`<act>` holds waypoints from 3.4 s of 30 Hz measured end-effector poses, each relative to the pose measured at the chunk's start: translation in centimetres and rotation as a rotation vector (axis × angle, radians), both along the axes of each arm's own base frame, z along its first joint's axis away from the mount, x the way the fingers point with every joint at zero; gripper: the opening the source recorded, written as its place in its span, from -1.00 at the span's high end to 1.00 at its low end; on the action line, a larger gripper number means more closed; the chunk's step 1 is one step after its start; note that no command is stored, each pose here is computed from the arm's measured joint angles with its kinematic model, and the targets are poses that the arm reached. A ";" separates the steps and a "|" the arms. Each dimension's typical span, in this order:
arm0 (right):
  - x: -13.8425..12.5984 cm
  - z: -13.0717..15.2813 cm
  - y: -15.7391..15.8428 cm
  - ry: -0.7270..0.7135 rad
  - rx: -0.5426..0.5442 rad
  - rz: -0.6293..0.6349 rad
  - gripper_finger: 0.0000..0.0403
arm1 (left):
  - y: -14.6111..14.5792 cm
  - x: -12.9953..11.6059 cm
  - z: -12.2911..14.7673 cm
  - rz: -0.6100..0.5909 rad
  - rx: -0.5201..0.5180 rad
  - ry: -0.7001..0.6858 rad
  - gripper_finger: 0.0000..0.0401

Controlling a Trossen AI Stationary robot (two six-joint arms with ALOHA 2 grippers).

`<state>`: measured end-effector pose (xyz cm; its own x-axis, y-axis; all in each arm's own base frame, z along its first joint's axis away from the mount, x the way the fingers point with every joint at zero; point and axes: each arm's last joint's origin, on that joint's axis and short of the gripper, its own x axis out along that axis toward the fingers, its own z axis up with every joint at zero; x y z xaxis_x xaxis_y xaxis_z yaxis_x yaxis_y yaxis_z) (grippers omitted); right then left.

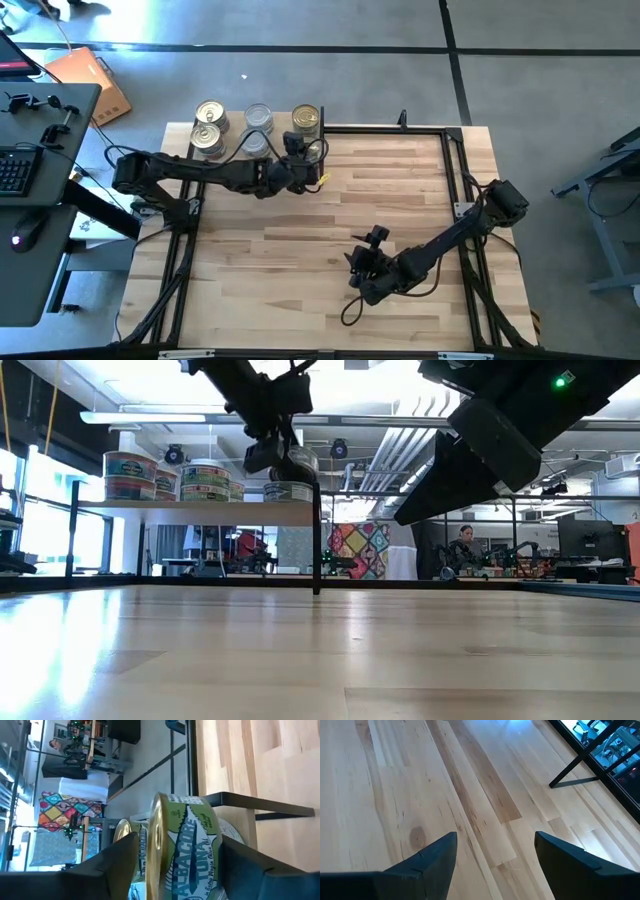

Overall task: Stack canned seafood by type on shelf
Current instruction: Stack the green blue tuna can on top of the other green blue tuna can on the shelf, then return to Home Position

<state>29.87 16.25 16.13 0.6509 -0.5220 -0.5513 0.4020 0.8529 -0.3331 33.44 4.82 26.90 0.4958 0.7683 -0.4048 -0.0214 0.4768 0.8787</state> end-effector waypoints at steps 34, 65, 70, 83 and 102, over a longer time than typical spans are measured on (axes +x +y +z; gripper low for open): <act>0.1 0.1 0.1 -0.011 0.008 0.000 -0.28 | 2.3 -1.3 1.2 0.177 -0.063 0.059 -0.51; 0.1 0.1 0.1 -0.014 0.010 0.000 -0.28 | 1.1 -3.2 2.5 0.153 -0.145 0.051 -0.51; -0.1 0.0 0.0 0.007 -0.004 0.002 -0.28 | -0.2 -4.5 3.9 0.159 -0.209 -0.046 -0.51; -7.3 0.1 -1.1 0.176 0.016 0.021 0.05 | -5.8 -12.8 3.2 -0.032 -0.591 -0.492 -0.37; -14.5 0.3 -8.4 -0.538 0.432 0.395 0.64 | -7.1 -17.4 -4.4 -0.407 -0.951 -0.906 -0.36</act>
<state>15.36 7.81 16.40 0.9778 -0.0084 -0.2092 0.0541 0.9753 0.2141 16.00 -2.27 22.47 0.9874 0.1177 -0.1058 -0.1217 0.9920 -0.0327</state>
